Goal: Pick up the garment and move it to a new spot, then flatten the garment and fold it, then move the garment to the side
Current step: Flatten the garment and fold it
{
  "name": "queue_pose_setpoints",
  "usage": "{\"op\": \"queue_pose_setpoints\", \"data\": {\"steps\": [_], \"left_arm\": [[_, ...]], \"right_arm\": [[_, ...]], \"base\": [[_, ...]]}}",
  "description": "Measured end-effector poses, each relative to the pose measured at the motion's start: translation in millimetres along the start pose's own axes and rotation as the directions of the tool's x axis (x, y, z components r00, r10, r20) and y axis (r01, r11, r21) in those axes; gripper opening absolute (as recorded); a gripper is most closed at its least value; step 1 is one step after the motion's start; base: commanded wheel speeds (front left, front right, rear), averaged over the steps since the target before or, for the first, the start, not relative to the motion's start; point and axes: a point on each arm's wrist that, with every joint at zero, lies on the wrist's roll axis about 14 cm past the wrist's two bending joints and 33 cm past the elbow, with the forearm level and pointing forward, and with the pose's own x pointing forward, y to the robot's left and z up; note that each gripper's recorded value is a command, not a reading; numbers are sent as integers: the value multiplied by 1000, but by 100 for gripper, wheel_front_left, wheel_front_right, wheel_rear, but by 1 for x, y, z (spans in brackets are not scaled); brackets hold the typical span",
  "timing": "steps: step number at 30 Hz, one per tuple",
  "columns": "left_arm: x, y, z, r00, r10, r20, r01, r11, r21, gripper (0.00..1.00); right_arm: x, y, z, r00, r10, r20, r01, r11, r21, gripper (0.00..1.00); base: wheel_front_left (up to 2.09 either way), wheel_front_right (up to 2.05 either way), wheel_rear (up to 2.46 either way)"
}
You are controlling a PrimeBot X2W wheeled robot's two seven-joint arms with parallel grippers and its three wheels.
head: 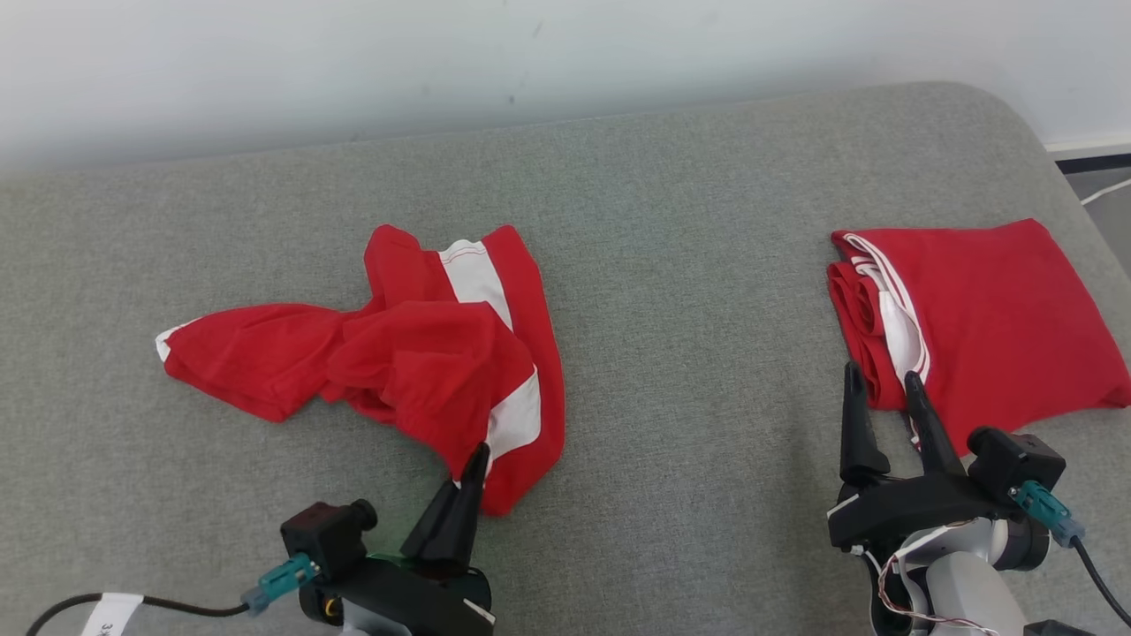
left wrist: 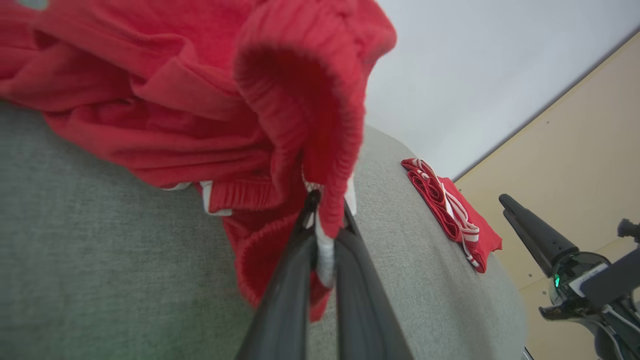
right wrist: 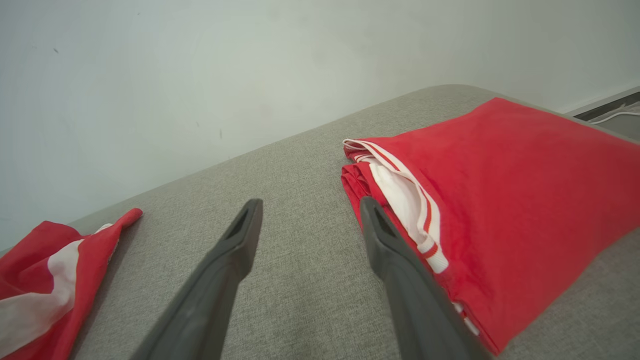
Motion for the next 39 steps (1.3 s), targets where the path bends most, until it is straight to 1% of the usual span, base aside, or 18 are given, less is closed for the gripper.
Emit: {"op": "queue_pose_setpoints", "data": {"steps": [5, 8, 10, 12, 15, 18, 21, 22, 23, 24, 27, 30, 34, 39], "left_arm": [[-5, 24, 23, 995, 76, 67, -77, 997, 1, 0], [-16, 46, 46, 980, 149, 135, -149, 989, -6, 0], [-29, 61, 53, 966, 204, 158, -205, 979, -9, 0], [-43, 77, 58, 949, 261, 175, -262, 965, -16, 0], [-65, 96, 52, 928, 338, 160, -338, 941, -25, 0], [-89, 115, 49, 898, 414, 150, -414, 910, -32, 0], [-108, 131, 55, 863, 476, 167, -479, 878, -30, 0], [-115, 137, 57, 850, 498, 171, -502, 865, -23, 13], [-121, 142, 60, 836, 519, 178, -524, 851, -19, 50], [-127, 147, 64, 820, 539, 190, -546, 838, -21, 100], [-140, 160, 75, 778, 590, 218, -601, 799, -18, 100], [-148, 167, 79, 753, 617, 226, -634, 774, -1, 100], [-158, 173, 87, 729, 638, 248, -661, 751, 10, 100], [-169, 175, 94, 712, 648, 270, -675, 738, 10, 100]], "right_arm": [[3, 4, 1, 1000, 10, 4, -10, 1000, 1, 100], [6, 13, 0, 999, 35, 4, -35, 999, 5, 100], [8, 21, -1, 999, 55, 2, -55, 998, 9, 100], [11, 30, -2, 997, 78, 0, -78, 997, 12, 100], [14, 44, -5, 993, 117, -7, -117, 993, 17, 100], [17, 60, -8, 987, 161, -14, -161, 987, 19, 100], [20, 81, -13, 975, 219, -29, -219, 976, 18, 100], [21, 88, -15, 970, 239, -35, -238, 971, 18, 100], [22, 95, -17, 965, 258, -40, -257, 966, 17, 100], [24, 103, -17, 959, 280, -42, -279, 960, 15, 100], [30, 126, -18, 938, 344, -47, -345, 939, 2, 100], [33, 148, -27, 911, 406, -75, -407, 913, -1, 100], [39, 172, -39, 872, 475, -117, -480, 877, -15, 100], [46, 188, -65, 836, 512, -200, -526, 850, -21, 100]], "base": [[0, 0, 0], [0, 0, 0], [0, 0, 0], [0, 0, 0], [0, 0, 0], [0, 0, 0], [0, 0, 0], [0, 0, 0], [0, 0, 0], [0, 0, 0], [0, 0, 0], [0, 0, 0], [0, 0, 0], [0, 0, 0]]}}
